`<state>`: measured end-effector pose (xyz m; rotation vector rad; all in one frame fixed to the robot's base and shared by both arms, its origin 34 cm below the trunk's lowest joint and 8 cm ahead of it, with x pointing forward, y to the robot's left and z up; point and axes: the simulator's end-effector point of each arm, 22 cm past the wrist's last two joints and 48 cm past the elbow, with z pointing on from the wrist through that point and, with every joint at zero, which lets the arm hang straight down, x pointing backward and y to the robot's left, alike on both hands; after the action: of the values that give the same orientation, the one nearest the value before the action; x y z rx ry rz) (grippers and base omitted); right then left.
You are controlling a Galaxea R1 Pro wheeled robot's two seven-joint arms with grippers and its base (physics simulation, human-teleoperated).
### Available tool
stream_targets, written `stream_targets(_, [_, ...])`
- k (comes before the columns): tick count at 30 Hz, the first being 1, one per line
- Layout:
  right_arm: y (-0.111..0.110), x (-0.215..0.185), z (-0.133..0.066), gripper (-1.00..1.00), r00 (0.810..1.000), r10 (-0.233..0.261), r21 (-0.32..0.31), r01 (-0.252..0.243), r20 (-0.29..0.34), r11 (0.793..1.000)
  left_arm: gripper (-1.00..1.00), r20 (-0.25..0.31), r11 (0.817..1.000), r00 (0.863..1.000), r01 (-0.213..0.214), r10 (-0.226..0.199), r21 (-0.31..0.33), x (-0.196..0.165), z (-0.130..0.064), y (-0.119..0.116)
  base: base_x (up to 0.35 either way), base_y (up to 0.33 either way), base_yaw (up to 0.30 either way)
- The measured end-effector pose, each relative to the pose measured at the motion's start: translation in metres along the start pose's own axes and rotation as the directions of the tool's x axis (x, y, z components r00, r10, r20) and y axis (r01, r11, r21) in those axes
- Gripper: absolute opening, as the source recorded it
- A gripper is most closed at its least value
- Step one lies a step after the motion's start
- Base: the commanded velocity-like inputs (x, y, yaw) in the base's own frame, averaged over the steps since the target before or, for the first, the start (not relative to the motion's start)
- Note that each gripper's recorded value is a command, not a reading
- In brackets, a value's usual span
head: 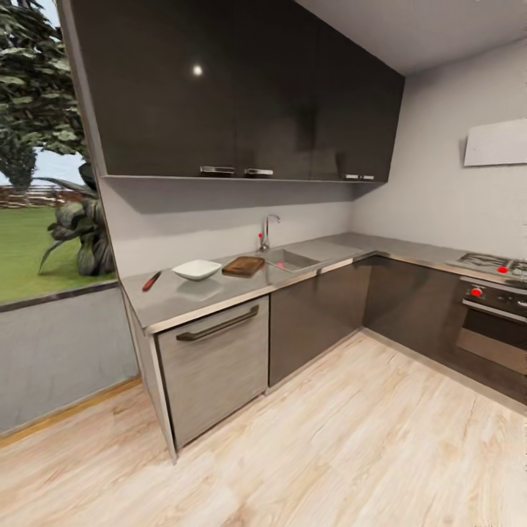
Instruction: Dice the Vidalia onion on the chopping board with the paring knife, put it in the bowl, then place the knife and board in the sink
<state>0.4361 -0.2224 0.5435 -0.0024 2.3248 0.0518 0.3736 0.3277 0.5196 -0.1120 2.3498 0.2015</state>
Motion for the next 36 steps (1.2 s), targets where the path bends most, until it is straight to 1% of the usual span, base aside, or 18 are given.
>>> stream_targets(14, [0.0, -0.0029, 0.0002, 1.0, 1.0, 0.0, 0.0, 0.0, 0.007, 1.0, 1.0, 0.006, 1.0, 1.0, 0.0, 0.0, 0.001, -0.0022, 0.0003, -0.0002, 0.147, 0.27, -0.177])
stream_targets(36, [0.0001, -0.0067, 0.0003, 1.0, 1.0, -0.001, 0.0, 0.001, 0.016, 1.0, 1.0, 0.015, 1.0, 1.0, 0.001, -0.001, 0.002, -0.0057, 0.0008, -0.0005, 0.009, 0.295, -0.162])
